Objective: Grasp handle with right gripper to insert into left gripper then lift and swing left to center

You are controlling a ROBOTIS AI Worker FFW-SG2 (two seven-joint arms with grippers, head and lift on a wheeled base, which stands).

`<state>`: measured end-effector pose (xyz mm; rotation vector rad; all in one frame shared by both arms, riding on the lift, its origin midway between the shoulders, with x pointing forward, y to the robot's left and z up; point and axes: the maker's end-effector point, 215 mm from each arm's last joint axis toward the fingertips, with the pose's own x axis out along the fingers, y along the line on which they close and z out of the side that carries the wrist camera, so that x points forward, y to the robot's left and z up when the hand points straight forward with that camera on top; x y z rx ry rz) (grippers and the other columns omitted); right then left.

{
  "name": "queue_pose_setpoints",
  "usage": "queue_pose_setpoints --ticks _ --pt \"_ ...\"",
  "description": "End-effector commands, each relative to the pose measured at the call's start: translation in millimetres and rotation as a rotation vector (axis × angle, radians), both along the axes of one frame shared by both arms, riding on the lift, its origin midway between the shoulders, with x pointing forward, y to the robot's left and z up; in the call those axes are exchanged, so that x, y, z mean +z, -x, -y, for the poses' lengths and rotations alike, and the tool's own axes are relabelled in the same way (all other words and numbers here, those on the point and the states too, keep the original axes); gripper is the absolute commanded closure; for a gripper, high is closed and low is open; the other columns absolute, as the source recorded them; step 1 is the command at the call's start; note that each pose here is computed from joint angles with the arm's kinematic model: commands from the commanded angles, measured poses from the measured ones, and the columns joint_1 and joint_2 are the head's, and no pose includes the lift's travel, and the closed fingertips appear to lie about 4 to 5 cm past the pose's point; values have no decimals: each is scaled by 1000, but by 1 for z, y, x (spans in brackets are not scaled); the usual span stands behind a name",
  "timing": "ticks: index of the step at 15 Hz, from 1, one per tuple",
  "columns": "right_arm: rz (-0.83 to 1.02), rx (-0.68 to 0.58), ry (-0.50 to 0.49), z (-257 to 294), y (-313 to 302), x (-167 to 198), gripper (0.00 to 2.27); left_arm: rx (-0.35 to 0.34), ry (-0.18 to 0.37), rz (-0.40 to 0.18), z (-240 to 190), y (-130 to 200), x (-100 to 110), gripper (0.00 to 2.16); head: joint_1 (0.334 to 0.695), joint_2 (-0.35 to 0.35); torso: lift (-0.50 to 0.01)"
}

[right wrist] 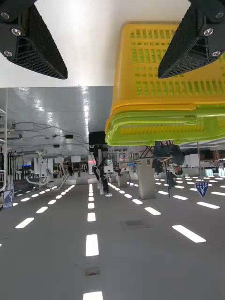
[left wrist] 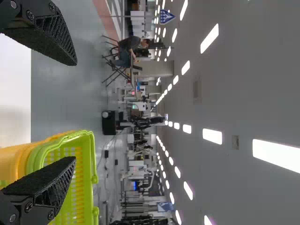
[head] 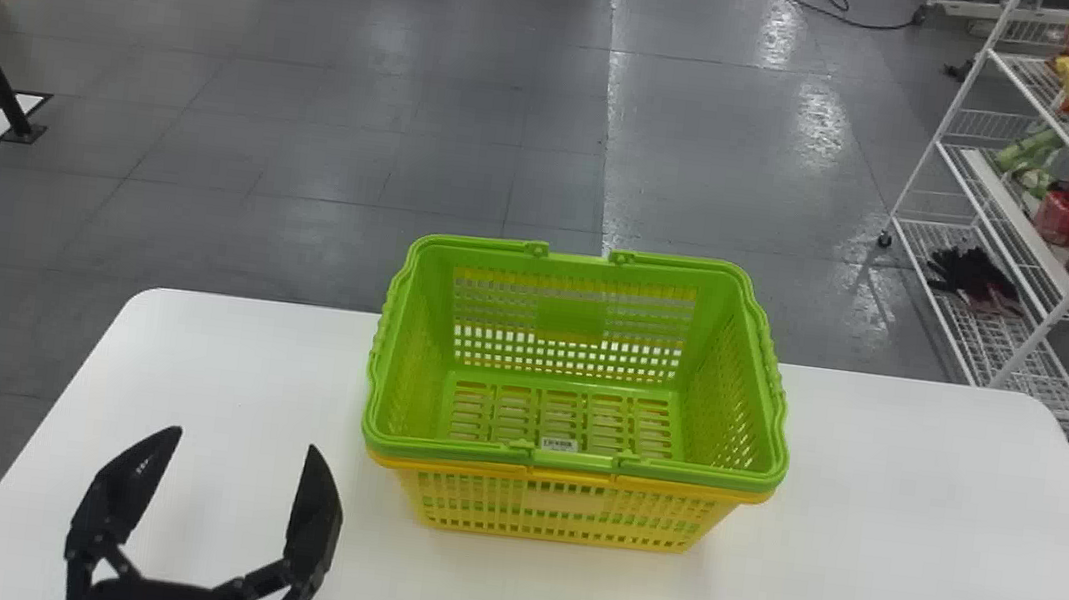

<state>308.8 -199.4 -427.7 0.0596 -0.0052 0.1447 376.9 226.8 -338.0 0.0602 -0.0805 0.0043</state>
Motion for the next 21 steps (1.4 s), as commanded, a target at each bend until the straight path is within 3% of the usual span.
queue_pose_setpoints --ticks 1,4,7,10,13,17,21 --pt "1 -1 -1 0 0 1 83 15 -17 -75 -20 -30 2 97 695 41 -93" --pt "-1 0 -1 0 1 0 83 -17 -13 -199 -36 -54 -9 97 695 68 -93" --pt "-2 0 0 -1 2 0 83 -36 10 -265 -50 -77 -1 97 695 95 -93" --pt "-24 9 6 -4 3 -5 83 -81 117 -332 -64 -94 9 87 695 114 -93" --pt "-50 21 20 -9 3 -7 83 -124 175 -373 -68 -114 24 87 695 134 -93" --pt "-66 21 24 -9 4 -10 83 -225 264 -484 -55 -128 17 90 695 136 -93" --pt "-69 26 29 -13 6 -9 83 -336 422 -597 -43 -136 4 90 695 122 -93"
